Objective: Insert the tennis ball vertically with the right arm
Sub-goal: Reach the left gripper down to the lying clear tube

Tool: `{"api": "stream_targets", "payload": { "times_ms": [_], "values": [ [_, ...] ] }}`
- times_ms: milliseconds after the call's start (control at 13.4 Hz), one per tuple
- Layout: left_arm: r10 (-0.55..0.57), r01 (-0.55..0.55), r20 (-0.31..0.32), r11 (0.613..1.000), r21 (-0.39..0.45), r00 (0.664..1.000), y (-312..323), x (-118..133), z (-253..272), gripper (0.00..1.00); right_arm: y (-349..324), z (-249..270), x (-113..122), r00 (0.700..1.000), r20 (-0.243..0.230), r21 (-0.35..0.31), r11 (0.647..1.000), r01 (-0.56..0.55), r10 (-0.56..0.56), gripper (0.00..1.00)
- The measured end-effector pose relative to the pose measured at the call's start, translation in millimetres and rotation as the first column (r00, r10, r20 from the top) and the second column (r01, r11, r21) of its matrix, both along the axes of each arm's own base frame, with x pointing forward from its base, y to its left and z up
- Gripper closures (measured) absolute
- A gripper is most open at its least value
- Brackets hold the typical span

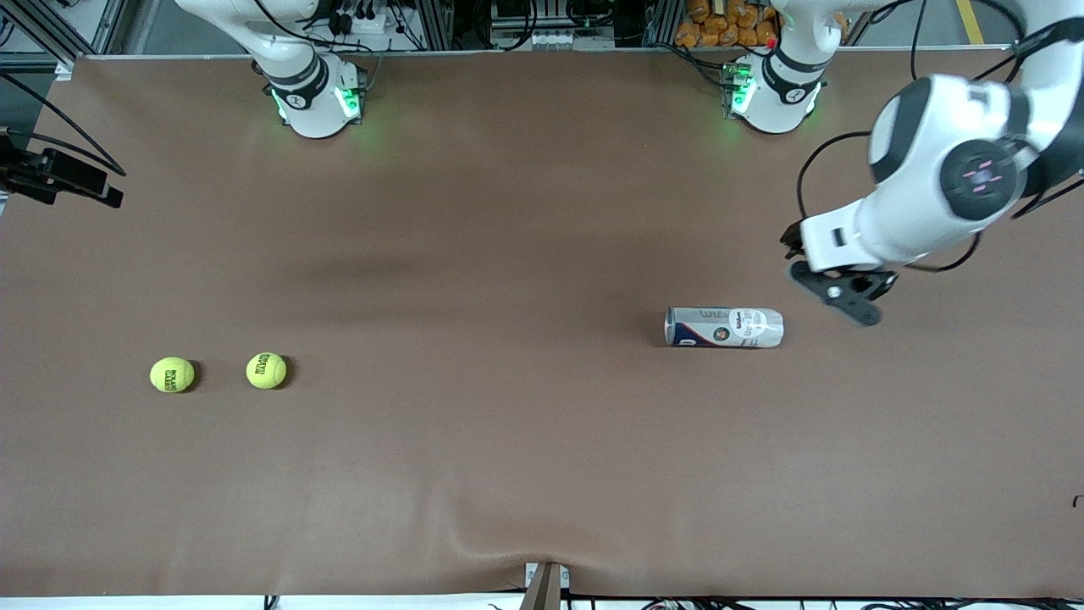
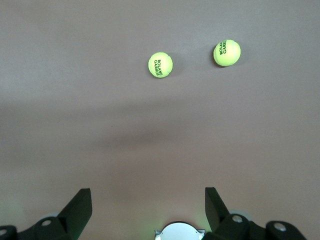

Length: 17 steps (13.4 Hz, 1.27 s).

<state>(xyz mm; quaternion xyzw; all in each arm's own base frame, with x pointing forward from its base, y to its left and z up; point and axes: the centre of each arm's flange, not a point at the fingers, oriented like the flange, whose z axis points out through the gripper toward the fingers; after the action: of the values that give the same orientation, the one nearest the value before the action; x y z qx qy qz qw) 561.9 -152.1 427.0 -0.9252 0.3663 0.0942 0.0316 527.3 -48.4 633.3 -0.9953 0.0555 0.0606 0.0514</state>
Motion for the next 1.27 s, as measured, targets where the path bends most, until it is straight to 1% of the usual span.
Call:
{"api": "stream_targets", "payload": {
  "times_ms": [75,224,374,524,673,972,1122,1271],
  "values": [
    [-0.062,0.063,-0.008,0.997,0.037,0.998,-15,0,-15,0.00,0,0,0,1.000,0.000,0.000,1.000,0.000,0.000,0.00],
    [-0.179,0.181,-0.029,0.980,0.082,0.983,-48,-2,-49,0.00,0,0,0,1.000,0.000,0.000,1.000,0.000,0.000,0.00],
    [-0.284,0.291,-0.069,0.950,0.115,0.956,-71,-4,-83,0.00,0,0,0,1.000,0.000,0.000,1.000,0.000,0.000,0.00],
    [-0.366,0.377,-0.108,0.918,0.119,0.925,-77,-1,-108,0.00,0,0,0,1.000,0.000,0.000,1.000,0.000,0.000,0.00],
    [-0.412,0.428,-0.131,0.894,0.133,0.902,-76,2,-122,0.00,0,0,0,1.000,0.000,0.000,1.000,0.000,0.000,0.00],
    [-0.486,0.511,-0.166,0.841,0.176,0.858,-94,-6,-143,0.00,0,0,0,1.000,0.000,0.000,1.000,0.000,0.000,0.00],
    [-0.516,0.548,-0.189,0.809,0.214,0.836,-93,-5,-157,0.00,0,0,0,1.000,0.000,0.000,1.000,0.000,0.000,0.00],
    [-0.543,0.582,-0.212,0.780,0.229,0.812,-91,-5,-169,0.00,0,0,0,1.000,0.000,0.000,1.000,0.000,0.000,0.00]
  ]
}}
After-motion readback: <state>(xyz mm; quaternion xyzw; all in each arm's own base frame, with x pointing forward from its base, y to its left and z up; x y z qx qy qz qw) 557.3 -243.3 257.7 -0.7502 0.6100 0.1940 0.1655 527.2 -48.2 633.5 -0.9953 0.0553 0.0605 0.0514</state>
